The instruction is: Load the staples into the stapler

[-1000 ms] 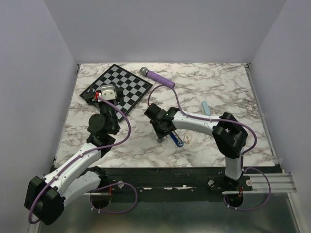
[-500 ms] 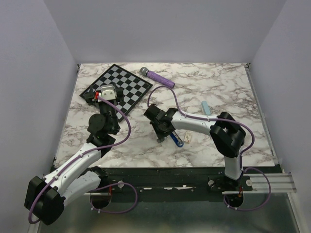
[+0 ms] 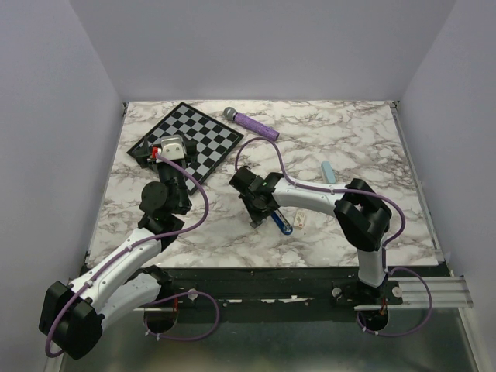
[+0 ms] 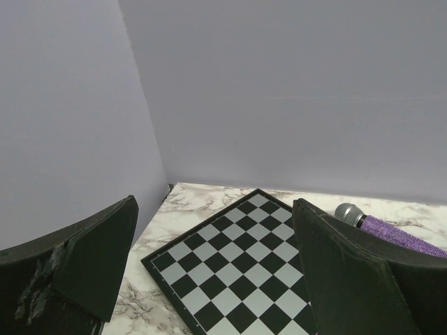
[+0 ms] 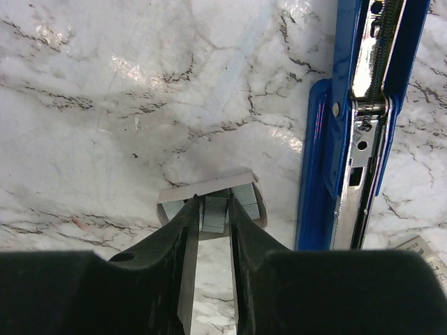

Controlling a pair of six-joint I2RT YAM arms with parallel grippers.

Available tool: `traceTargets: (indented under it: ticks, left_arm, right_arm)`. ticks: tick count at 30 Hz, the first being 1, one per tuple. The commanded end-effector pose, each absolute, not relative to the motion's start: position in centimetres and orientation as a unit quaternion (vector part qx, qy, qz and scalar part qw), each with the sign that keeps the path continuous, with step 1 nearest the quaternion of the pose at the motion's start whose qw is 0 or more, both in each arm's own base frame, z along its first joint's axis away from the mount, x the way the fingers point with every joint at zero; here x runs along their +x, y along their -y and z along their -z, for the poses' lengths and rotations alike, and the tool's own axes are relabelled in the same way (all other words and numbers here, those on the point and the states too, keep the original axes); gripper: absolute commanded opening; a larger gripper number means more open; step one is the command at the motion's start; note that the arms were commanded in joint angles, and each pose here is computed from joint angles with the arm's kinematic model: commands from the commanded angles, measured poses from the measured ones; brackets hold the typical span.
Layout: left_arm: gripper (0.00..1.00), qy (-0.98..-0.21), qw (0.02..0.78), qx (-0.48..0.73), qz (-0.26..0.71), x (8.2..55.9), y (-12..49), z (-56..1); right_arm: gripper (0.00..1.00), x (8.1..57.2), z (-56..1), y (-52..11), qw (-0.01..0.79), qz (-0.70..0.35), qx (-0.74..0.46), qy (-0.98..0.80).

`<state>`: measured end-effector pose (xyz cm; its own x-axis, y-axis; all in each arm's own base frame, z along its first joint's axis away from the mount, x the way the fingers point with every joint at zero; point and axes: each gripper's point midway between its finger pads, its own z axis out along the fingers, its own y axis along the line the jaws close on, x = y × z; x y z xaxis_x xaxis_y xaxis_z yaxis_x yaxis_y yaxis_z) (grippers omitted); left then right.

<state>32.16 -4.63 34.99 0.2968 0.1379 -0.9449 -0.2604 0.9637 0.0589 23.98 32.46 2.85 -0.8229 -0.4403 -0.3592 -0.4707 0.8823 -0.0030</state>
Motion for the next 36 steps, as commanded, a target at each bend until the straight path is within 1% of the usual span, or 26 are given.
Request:
traceTargets:
  ticks: [1, 12, 23, 36]
  left_arm:
    - [0.99, -0.572, 0.811, -0.055, -0.116, 31.9, 4.6, -35.5]
    - [0.99, -0.571, 0.811, -0.055, -0.115, 31.9, 4.6, -35.5]
    - [0.99, -0.571, 0.811, -0.054, -0.115, 31.9, 4.6, -35.6]
    - [0.99, -0.572, 0.811, -0.051, -0.113, 31.9, 4.7, -35.5]
  right_arm:
    - [0.3, 23.8, -1.5, -31.2, 0.165, -0.01, -0.242, -0.956]
    - [0.3, 24.1, -2.8, -30.6, 0.178, -0.001, -0.249, -0.952]
    - [0.26, 24.1, -2.4, -31.1, 0.173, -0.006, -0.251, -0.952]
    - [0.26, 24.3, -2.2, -31.5, 0.172, -0.009, -0.258, -0.951]
